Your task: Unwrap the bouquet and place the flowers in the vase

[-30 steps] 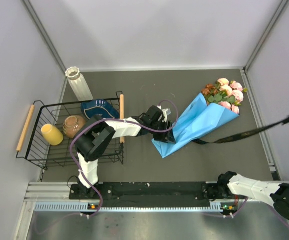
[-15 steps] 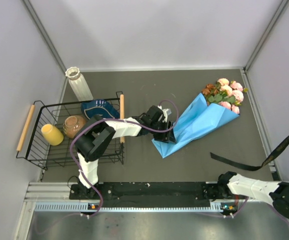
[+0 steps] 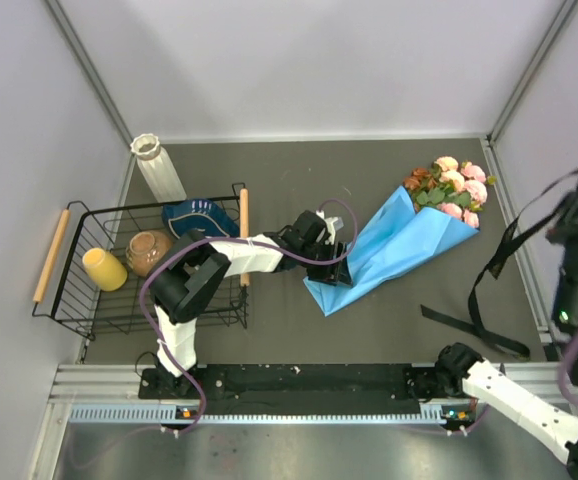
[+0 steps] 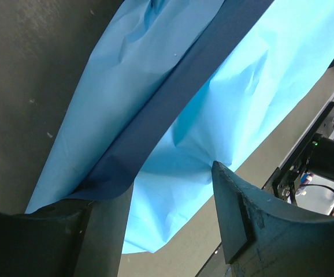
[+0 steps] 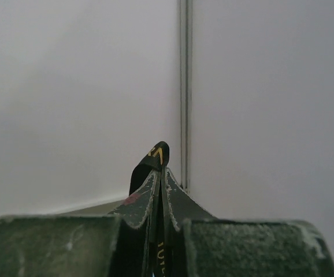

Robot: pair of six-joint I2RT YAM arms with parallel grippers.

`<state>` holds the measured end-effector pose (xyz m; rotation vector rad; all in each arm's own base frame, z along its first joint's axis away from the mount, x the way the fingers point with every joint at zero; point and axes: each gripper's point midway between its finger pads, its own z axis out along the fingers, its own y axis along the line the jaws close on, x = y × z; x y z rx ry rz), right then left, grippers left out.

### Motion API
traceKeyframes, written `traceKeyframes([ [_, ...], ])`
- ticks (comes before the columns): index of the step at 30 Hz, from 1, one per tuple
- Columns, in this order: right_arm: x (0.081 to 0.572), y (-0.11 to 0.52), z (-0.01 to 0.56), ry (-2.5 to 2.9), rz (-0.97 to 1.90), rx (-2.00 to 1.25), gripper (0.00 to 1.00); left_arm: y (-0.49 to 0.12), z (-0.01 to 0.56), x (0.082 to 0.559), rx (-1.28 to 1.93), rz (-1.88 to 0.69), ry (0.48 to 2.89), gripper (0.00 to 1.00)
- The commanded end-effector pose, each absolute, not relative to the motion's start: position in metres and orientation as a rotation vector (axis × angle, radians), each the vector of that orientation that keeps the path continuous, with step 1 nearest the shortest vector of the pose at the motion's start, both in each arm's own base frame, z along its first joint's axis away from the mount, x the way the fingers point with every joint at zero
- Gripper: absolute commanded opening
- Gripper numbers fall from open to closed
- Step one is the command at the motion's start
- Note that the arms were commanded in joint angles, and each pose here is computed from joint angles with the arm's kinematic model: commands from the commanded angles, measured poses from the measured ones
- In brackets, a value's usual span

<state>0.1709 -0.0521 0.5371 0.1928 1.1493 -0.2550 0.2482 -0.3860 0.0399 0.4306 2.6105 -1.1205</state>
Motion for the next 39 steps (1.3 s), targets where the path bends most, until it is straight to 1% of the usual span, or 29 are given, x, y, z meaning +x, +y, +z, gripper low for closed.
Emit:
traceKeyframes([
  [1, 0.117, -0.103, 0.499, 1.11, -0.066, 0.446, 0.0, -0.379, 0.046, 0.268, 0.425, -1.04, 2.568, 0.63],
  [3, 0.112, -0.112, 0.472, 1.173, -0.108, 0.461, 0.0, -0.379, 0.045, 0.268, 0.424, -1.038, 2.567, 0.63],
  [4, 0.099, -0.127, 0.459, 1.159, -0.074, 0.538, 0.0, -0.379, 0.045, 0.268, 0.421, -1.041, 2.569, 0.63],
  [6, 0.092, -0.132, 0.43, 1.216, -0.068, 0.56, 0.0, -0.379, 0.043, 0.267, 0.419, -1.04, 2.573, 0.63],
  [8, 0.081, -0.14, 0.407, 1.184, 0.062, 0.684, 0.0, -0.379, 0.041, 0.267, 0.413, -1.041, 2.579, 0.63],
  [9, 0.079, -0.141, 0.391, 1.208, 0.067, 0.698, 0.0, -0.379, 0.04, 0.267, 0.412, -1.043, 2.58, 0.63],
  [11, 0.072, -0.143, 0.374, 1.142, 0.226, 0.813, 0.0, -0.379, 0.038, 0.266, 0.408, -1.047, 2.586, 0.63],
  [15, 0.093, -0.114, 0.347, 1.199, 0.361, 0.86, 0.0, -0.38, 0.037, 0.266, 0.404, -1.047, 2.592, 0.63],
  [20, 0.113, -0.089, 0.309, 1.275, 0.399, 0.9, 0.01, -0.377, 0.039, 0.266, 0.396, -1.036, 2.586, 0.63],
  [23, 0.107, -0.1, 0.298, 1.285, 0.342, 0.933, 0.06, -0.375, 0.038, 0.264, 0.391, -1.028, 2.592, 0.63],
  [26, 0.099, -0.113, 0.297, 1.278, 0.293, 0.946, 0.16, -0.374, 0.036, 0.264, 0.392, -1.026, 2.595, 0.63],
  [28, 0.097, -0.114, 0.298, 1.284, 0.289, 0.936, 0.39, -0.375, 0.036, 0.264, 0.392, -1.03, 2.596, 0.65],
  [29, 0.096, -0.115, 0.298, 1.292, 0.282, 0.928, 0.49, -0.376, 0.036, 0.264, 0.396, -1.031, 2.594, 0.7],
  [30, 0.096, -0.114, 0.297, 1.296, 0.281, 0.923, 0.76, -0.377, 0.037, 0.265, 0.395, -1.032, 2.593, 0.71],
  [31, 0.096, -0.114, 0.297, 1.299, 0.281, 0.92, 0.85, -0.377, 0.037, 0.265, 0.396, -1.031, 2.59, 0.73],
  [32, 0.095, -0.115, 0.297, 1.305, 0.276, 0.912, 0.9, -0.378, 0.041, 0.265, 0.401, -1.035, 2.582, 0.78],
  [33, 0.095, -0.115, 0.297, 1.309, 0.269, 0.906, 0.99, -0.378, 0.043, 0.266, 0.412, -1.034, 2.573, 0.79],
  [39, 0.098, -0.11, 0.304, 1.379, 0.204, 0.81, 0.99, -0.378, 0.067, 0.264, 0.444, -1.051, 2.522, 0.81],
])
